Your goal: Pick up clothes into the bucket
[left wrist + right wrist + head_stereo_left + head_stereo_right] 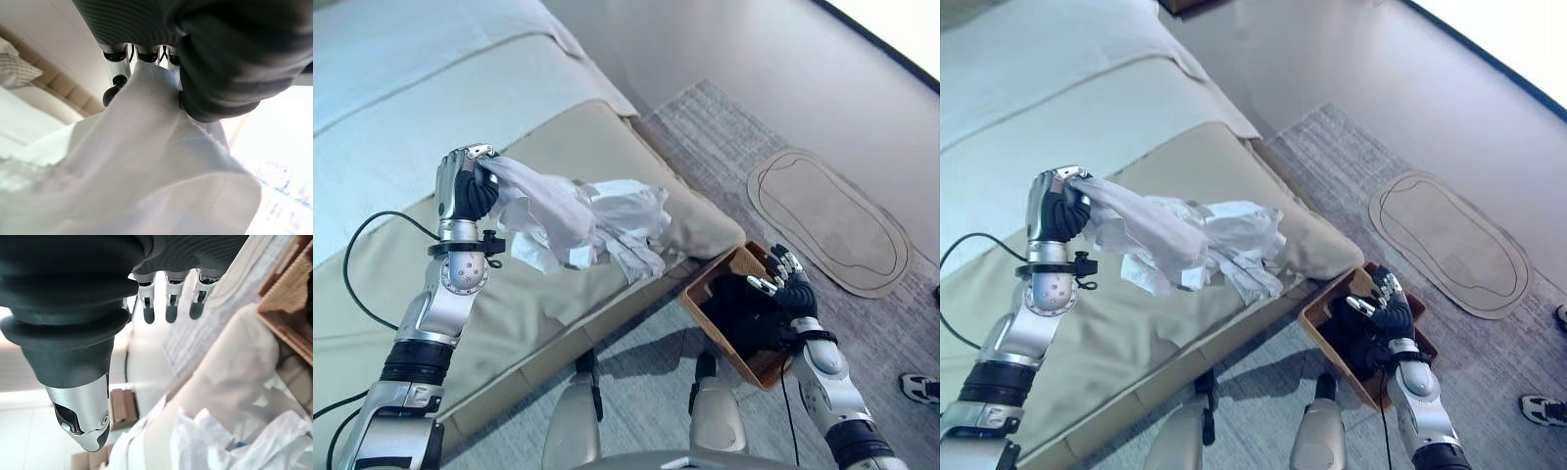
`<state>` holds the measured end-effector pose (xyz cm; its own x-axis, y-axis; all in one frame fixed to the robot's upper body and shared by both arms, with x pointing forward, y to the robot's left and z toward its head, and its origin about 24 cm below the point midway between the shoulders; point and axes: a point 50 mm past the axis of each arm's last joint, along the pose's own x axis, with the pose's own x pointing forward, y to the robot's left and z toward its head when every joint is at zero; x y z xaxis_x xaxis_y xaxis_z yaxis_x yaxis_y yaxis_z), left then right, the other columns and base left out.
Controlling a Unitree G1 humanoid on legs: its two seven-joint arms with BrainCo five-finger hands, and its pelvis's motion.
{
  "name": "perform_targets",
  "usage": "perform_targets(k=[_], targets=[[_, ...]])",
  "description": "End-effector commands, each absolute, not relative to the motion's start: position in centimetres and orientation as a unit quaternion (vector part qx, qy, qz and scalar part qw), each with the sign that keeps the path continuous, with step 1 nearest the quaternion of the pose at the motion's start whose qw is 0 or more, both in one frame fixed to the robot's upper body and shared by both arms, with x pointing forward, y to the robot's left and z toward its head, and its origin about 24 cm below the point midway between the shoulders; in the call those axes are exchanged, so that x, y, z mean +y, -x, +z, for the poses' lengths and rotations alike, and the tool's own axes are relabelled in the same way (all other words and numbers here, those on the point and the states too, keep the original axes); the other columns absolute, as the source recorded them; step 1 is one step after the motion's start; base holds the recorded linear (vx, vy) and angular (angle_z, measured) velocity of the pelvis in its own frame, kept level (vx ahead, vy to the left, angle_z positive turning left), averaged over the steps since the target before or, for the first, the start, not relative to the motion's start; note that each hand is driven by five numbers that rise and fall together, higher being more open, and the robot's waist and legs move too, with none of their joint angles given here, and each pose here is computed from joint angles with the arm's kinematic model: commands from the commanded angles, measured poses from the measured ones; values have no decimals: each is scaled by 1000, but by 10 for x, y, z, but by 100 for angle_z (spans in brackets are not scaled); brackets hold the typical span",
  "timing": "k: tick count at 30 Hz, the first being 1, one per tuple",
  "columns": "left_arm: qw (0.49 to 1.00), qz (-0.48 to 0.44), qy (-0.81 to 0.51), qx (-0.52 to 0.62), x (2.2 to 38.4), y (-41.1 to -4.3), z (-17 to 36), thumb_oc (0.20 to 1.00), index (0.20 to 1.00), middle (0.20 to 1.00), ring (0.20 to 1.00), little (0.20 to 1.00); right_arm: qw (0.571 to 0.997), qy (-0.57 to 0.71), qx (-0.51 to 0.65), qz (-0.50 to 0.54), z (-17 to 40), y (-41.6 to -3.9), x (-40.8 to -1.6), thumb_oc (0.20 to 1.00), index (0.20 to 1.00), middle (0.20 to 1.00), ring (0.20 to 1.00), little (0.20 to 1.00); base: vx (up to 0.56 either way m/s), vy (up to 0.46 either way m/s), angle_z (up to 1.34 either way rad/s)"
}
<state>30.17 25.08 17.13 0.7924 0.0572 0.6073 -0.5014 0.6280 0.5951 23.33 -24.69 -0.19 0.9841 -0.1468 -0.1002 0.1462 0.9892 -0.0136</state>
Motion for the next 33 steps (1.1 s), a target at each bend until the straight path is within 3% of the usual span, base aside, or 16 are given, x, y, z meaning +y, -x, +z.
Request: perform_targets(k=[1, 13, 21, 27, 33], targets=[[839, 172, -354, -376, 247, -302, 224, 200, 200, 200, 200, 200, 998, 2, 25, -60, 6, -237, -242, 1000, 1000, 1000, 1000, 1000, 103, -42, 7], [801, 91, -339, -484, 198, -306, 289, 200, 200, 200, 200, 200, 996, 63, 59, 11, -4, -238, -221, 1000, 1000, 1000, 1000, 1000, 75, -31, 5], [777, 17, -304, -551, 149, -304, 324, 200, 200, 200, 200, 200, 969, 186, 11, 162, 22, -262, -182, 1000, 1000, 1000, 1000, 1000, 53, -32, -2], [775, -50, -251, -577, 103, -302, 337, 200, 200, 200, 200, 200, 954, 158, -59, 247, 55, -286, -132, 1000, 1000, 1000, 1000, 1000, 29, -16, 5], [768, -88, -227, -592, 78, -298, 349, 200, 200, 200, 200, 200, 948, 158, -96, 260, 72, -294, -110, 1000, 1000, 1000, 1000, 1000, 5, -2, 0]])
